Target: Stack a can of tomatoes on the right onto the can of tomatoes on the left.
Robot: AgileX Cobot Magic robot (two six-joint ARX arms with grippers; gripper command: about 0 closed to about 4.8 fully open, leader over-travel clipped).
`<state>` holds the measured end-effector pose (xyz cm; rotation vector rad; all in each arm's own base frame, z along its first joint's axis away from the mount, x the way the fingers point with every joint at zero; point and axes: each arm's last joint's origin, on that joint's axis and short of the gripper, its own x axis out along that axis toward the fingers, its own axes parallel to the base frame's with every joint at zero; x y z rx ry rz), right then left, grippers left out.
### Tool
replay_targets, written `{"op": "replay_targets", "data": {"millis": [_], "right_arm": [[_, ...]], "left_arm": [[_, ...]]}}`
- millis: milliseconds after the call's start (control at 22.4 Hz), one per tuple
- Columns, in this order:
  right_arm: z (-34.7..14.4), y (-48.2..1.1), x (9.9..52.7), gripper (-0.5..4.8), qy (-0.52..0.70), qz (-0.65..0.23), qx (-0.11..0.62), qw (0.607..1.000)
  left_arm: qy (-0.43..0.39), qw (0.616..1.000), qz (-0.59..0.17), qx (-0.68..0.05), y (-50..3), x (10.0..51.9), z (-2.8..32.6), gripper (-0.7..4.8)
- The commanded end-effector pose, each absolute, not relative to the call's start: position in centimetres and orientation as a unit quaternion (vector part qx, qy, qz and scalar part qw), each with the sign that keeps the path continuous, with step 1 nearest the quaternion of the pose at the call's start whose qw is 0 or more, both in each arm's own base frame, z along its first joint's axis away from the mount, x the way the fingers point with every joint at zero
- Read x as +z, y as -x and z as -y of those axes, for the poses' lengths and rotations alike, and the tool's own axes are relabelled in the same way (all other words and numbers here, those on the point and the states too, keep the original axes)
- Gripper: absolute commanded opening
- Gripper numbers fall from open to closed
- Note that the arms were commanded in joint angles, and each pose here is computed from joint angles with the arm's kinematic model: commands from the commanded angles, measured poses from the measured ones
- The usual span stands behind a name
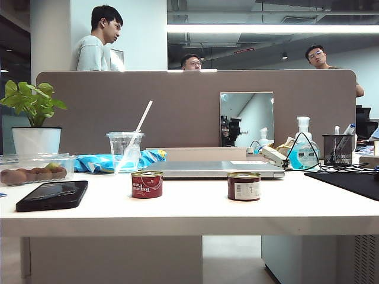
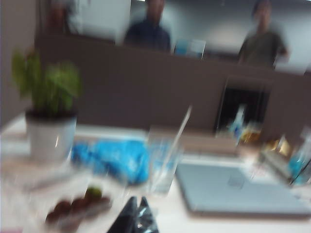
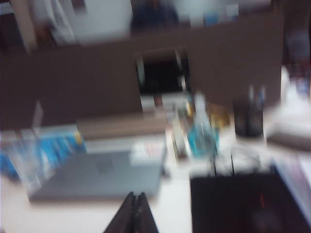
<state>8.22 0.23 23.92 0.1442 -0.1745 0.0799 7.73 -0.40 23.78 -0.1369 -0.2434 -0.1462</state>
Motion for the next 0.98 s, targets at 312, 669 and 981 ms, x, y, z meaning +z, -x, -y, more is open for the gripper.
{"op": "replay_targets", "data": {"millis": [312, 669, 981], "right_arm": [[-1.0, -7.1, 32.4, -0.08, -0.02, 0.05, 0.175, 0.983], [-4.1, -18.7, 30.3, 1.74, 0.023, -0.117, 0.263, 0.957], [-10.6, -24.5, 25.2, 3.69, 0.101, -0.179, 0.289, 0.935]], "left_arm": [[0.058, 0.959, 0.022, -0.276, -9.1, 30.6, 1.6, -0.04], [0.007, 0.908, -0.147, -0.392, -15.1, 28.7, 5.4, -0.02], [-0.053, 0.9, -0.166, -0.4, -14.3, 28.0, 7.9, 0.04]]}}
